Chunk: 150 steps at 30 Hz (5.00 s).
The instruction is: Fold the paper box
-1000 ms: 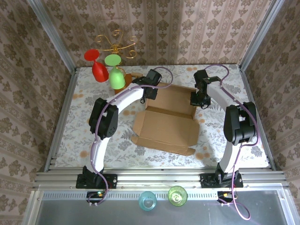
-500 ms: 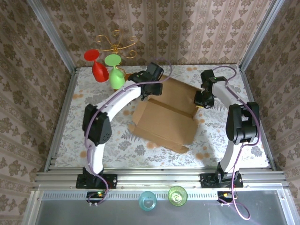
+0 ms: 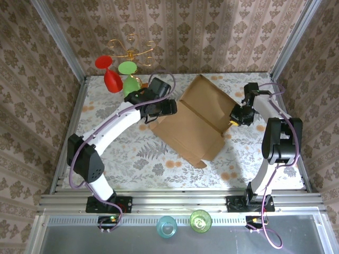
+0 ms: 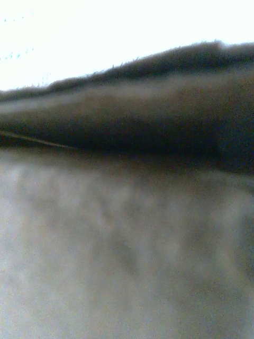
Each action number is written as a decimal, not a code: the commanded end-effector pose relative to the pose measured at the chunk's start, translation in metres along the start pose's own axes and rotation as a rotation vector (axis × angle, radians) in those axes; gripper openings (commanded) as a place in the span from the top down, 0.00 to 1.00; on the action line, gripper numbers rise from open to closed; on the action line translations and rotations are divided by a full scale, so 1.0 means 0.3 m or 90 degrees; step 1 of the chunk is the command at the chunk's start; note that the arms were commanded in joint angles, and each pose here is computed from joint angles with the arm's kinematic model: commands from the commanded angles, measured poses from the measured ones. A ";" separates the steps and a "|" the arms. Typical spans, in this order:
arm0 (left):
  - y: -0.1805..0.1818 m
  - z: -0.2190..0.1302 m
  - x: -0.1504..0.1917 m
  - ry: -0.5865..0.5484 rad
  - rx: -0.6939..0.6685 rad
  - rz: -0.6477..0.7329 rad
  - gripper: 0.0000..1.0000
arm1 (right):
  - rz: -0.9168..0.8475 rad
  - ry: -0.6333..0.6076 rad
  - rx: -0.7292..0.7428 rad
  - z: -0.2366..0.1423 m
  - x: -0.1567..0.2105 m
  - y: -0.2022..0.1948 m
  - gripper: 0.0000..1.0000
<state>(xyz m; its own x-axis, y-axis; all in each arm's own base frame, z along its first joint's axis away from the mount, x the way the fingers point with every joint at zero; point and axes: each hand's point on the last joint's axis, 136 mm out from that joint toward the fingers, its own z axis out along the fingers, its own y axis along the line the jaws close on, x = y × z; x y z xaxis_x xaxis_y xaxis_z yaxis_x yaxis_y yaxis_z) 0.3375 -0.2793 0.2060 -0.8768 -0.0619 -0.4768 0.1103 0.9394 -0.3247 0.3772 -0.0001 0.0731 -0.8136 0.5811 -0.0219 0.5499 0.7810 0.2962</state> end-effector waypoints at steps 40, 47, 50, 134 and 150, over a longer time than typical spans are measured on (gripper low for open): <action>0.052 0.349 0.217 -0.064 0.203 -0.215 0.63 | 0.127 0.101 -0.055 0.025 0.073 -0.068 1.00; 0.009 0.208 0.157 -0.063 0.108 -0.136 1.00 | 0.149 0.088 0.011 0.032 0.102 -0.114 1.00; 0.003 0.165 0.152 -0.039 0.059 -0.105 1.00 | 0.164 0.082 0.027 0.046 0.128 -0.112 0.94; -0.294 -0.318 -0.332 -0.230 -0.162 0.573 0.39 | -0.848 -0.465 -0.284 -0.355 0.113 0.582 1.00; 0.274 -0.199 0.000 -0.150 0.039 0.219 0.35 | -0.858 -0.456 -0.308 -0.352 0.117 0.574 1.00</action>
<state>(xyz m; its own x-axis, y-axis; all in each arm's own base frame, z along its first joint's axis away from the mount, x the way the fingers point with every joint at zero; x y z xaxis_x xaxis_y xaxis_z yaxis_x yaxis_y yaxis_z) 0.3131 -0.1649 0.2378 -0.6538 0.2539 -0.7128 0.3892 0.9207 -0.0290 0.4262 0.1307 0.2152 -0.3532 -0.3295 -0.8756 -0.6640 0.7476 -0.0135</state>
